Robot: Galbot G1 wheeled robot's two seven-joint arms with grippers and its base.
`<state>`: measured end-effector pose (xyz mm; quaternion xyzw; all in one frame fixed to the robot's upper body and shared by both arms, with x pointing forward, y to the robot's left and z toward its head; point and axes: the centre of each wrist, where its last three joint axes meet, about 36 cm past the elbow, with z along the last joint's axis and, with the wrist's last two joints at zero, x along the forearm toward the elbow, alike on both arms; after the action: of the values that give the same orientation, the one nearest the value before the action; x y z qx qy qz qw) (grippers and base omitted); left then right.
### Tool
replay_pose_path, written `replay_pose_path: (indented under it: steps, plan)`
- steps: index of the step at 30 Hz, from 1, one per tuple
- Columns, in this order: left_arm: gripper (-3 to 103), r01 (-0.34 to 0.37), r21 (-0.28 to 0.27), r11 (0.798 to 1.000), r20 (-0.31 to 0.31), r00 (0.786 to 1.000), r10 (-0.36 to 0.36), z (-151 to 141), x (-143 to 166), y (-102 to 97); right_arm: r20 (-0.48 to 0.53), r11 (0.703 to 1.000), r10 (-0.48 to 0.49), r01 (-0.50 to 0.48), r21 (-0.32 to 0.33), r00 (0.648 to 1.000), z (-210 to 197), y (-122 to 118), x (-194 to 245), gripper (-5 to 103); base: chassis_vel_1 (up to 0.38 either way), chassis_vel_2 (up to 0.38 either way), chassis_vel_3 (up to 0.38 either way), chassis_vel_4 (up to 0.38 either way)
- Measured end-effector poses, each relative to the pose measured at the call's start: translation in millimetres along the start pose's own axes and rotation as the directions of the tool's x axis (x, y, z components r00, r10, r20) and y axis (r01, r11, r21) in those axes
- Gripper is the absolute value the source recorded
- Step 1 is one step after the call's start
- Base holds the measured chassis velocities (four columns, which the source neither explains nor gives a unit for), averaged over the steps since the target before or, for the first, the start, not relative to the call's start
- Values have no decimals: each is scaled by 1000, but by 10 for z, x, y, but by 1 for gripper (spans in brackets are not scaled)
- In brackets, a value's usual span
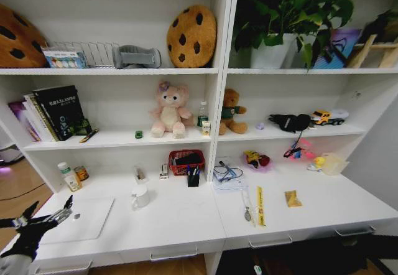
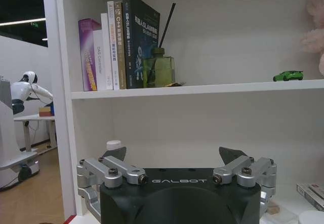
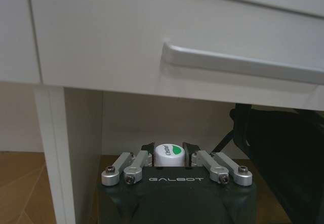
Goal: Organize the objects on the table.
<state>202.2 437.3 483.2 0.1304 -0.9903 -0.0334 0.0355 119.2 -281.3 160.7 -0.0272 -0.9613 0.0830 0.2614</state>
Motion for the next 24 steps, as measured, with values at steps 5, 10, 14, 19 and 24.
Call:
replay_pose_path:
  steps: [5,10,14,19,24]
  plan:
    - [100,0,0,1000,0,1000,0,0,0,0,8,999,-2,2,39,1000,201,-92,-517,28,0,0,0,0]
    - [100,0,0,1000,0,1000,0,0,0,0,18,997,-18,17,79,1000,267,-138,-895,28,0,0,0,0]
    - [100,0,0,1000,0,1000,0,0,0,0,39,997,-31,29,71,999,154,-101,-1078,30,0,0,0,0]
    - [100,0,0,1000,0,1000,0,0,0,0,37,996,-38,35,85,999,158,-118,-1102,47,0,0,0,0]
    - [100,0,0,1000,0,1000,0,0,0,0,35,995,-39,36,96,999,197,-212,-954,68,0,0,0,0]
